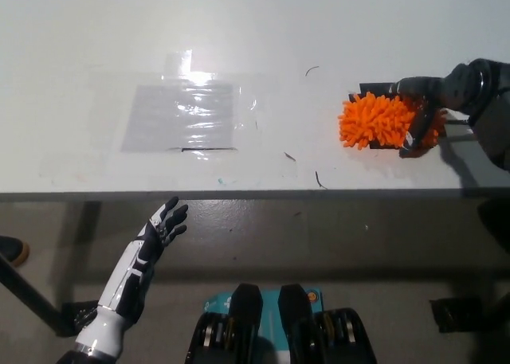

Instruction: The robot uses it right hand to pick up an extended orange duster kept in the middle of the desk and presses its handle against the desk to collapse it

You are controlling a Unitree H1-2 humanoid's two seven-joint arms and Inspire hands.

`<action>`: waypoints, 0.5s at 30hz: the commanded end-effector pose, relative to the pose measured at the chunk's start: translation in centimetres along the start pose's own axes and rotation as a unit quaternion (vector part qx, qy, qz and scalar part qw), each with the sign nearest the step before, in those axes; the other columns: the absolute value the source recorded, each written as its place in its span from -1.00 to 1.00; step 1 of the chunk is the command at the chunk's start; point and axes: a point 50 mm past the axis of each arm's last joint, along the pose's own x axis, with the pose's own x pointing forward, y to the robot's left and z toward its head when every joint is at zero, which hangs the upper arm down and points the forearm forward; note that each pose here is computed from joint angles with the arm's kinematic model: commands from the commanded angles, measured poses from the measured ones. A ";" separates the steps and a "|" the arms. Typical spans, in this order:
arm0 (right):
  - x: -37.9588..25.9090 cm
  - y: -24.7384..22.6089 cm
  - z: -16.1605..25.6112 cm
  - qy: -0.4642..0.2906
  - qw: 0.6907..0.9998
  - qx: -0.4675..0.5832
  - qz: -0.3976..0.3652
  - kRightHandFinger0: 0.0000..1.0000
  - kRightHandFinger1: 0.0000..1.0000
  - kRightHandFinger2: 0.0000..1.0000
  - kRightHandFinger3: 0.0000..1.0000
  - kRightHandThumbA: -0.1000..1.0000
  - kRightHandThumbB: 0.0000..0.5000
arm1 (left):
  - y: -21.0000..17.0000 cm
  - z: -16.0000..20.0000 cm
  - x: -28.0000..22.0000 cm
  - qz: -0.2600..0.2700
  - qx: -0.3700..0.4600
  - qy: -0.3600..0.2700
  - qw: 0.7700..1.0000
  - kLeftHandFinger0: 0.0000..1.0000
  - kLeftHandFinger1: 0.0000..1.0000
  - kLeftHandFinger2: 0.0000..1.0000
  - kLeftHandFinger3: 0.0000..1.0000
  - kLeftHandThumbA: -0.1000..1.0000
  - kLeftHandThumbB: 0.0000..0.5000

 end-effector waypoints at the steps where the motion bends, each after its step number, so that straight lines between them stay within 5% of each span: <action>1: 0.3 0.0 2.9 -0.103 0.947 0.052 -0.301 -0.95 -0.37 0.26 0.26 -0.79 -0.35 | 0.9 1.5 1.1 -0.002 0.011 -0.029 1.000 1.00 1.00 1.00 1.00 1.00 -0.66; 3: 0.0 0.0 3.0 -0.120 0.932 0.041 -0.339 -1.00 -0.37 0.36 0.40 -1.00 -0.44 | 1.0 1.5 1.2 -0.004 0.008 -0.030 0.999 1.00 1.00 1.00 1.00 1.00 -0.65; 5: -0.2 -0.3 2.8 -0.133 0.926 0.045 -0.351 -0.71 0.14 0.79 0.84 -1.00 -0.54 | 1.0 1.5 1.3 -0.006 0.012 -0.029 0.999 1.00 1.00 1.00 1.00 1.00 -0.65; 9: -0.3 -0.4 2.3 -0.140 0.922 0.061 -0.357 -0.59 0.19 0.78 0.83 -1.00 -0.40 | 1.1 1.6 1.5 -0.002 0.016 -0.033 0.999 1.00 1.00 1.00 1.00 0.99 -0.67; 15: -0.5 -0.4 1.3 -0.136 0.919 0.069 -0.363 -0.76 0.03 0.67 0.65 -1.00 -0.37 | 1.3 1.6 1.6 0.001 0.013 -0.036 0.999 1.00 1.00 1.00 1.00 0.96 -0.74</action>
